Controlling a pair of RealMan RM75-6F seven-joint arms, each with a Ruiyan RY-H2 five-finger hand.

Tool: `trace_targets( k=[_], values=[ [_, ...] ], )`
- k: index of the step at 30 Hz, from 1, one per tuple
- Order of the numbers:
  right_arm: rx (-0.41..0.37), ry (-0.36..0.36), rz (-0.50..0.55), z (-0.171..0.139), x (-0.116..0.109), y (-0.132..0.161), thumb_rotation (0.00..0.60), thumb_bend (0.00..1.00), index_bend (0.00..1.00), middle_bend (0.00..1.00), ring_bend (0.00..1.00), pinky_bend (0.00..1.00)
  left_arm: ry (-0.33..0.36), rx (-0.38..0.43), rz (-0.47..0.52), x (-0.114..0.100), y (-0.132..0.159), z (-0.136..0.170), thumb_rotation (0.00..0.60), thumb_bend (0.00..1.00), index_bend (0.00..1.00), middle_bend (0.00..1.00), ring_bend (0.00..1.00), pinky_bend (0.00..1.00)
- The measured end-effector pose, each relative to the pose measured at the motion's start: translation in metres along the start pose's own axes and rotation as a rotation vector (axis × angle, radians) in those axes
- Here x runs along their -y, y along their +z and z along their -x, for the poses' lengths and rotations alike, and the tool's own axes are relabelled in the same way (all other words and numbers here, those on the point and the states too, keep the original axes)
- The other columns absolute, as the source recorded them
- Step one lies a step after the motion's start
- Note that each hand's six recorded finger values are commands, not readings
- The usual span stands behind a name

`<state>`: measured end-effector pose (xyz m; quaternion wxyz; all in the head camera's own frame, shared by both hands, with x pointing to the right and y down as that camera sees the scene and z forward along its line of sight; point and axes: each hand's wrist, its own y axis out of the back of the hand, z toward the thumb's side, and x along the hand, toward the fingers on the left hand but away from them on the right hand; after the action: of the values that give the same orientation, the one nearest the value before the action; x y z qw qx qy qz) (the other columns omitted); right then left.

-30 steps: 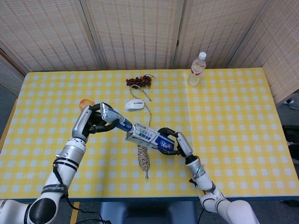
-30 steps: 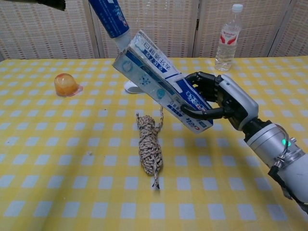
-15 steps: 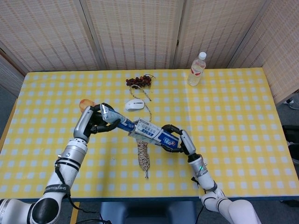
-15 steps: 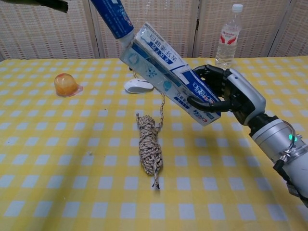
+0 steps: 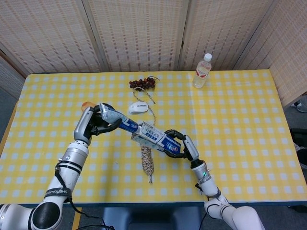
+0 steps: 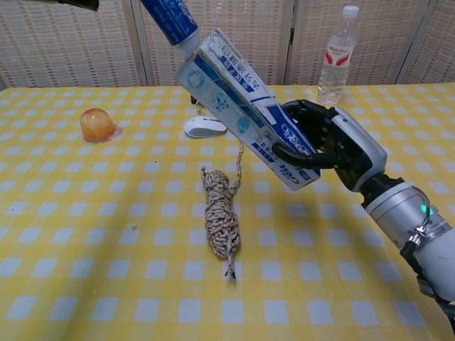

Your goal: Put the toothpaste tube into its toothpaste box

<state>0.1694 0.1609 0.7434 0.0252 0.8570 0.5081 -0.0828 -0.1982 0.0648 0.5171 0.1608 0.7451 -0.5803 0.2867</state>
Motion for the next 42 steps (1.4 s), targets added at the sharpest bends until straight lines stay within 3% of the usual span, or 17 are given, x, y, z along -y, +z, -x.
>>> trace_targets(
  k=[11, 30, 32, 35, 37, 39, 42],
  values=[
    [-0.031, -0.029, 0.114, 0.007, -0.001, 0.008, 0.600, 0.29, 0.49, 0.38, 0.44, 0.47, -0.010, -0.008, 0.001, 0.006, -0.002, 0.000, 0.600, 0.47, 0.90, 1.00, 1.00, 1.00],
    [-0.081, 0.009, 0.178, 0.020, 0.020, 0.025, 0.600, 0.29, 0.49, 0.38, 0.44, 0.47, -0.029, -0.024, -0.043, 0.026, -0.012, -0.001, 0.600, 0.47, 0.87, 1.00, 1.00, 1.00],
    [-0.082, 0.010, 0.189, 0.020, 0.023, 0.026, 0.600, 0.29, 0.49, 0.38, 0.44, 0.47, -0.033, -0.023, -0.060, 0.029, -0.014, 0.000, 0.600, 0.39, 0.72, 1.00, 1.00, 1.00],
    [-0.084, 0.008, 0.201, 0.021, 0.025, 0.028, 0.600, 0.29, 0.49, 0.38, 0.45, 0.47, -0.047, -0.008, -0.079, 0.034, -0.013, 0.000, 0.600, 0.23, 0.28, 1.00, 1.00, 1.00],
    [-0.084, 0.006, 0.207, 0.021, 0.026, 0.028, 0.600, 0.29, 0.49, 0.38, 0.45, 0.47, -0.060, 0.001, -0.083, 0.036, -0.013, 0.001, 0.600, 0.19, 0.10, 1.00, 1.00, 1.00],
    [-0.084, 0.005, 0.216, 0.021, 0.026, 0.029, 0.600, 0.29, 0.49, 0.38, 0.45, 0.47, -0.071, 0.003, -0.082, 0.038, -0.013, 0.002, 0.600, 0.16, 0.02, 1.00, 1.00, 1.00],
    [-0.085, 0.003, 0.227, 0.020, 0.027, 0.029, 0.600, 0.29, 0.49, 0.38, 0.45, 0.47, -0.080, 0.021, -0.074, 0.037, -0.011, 0.002, 0.600, 0.13, 0.00, 1.00, 1.00, 1.00]
  ],
)
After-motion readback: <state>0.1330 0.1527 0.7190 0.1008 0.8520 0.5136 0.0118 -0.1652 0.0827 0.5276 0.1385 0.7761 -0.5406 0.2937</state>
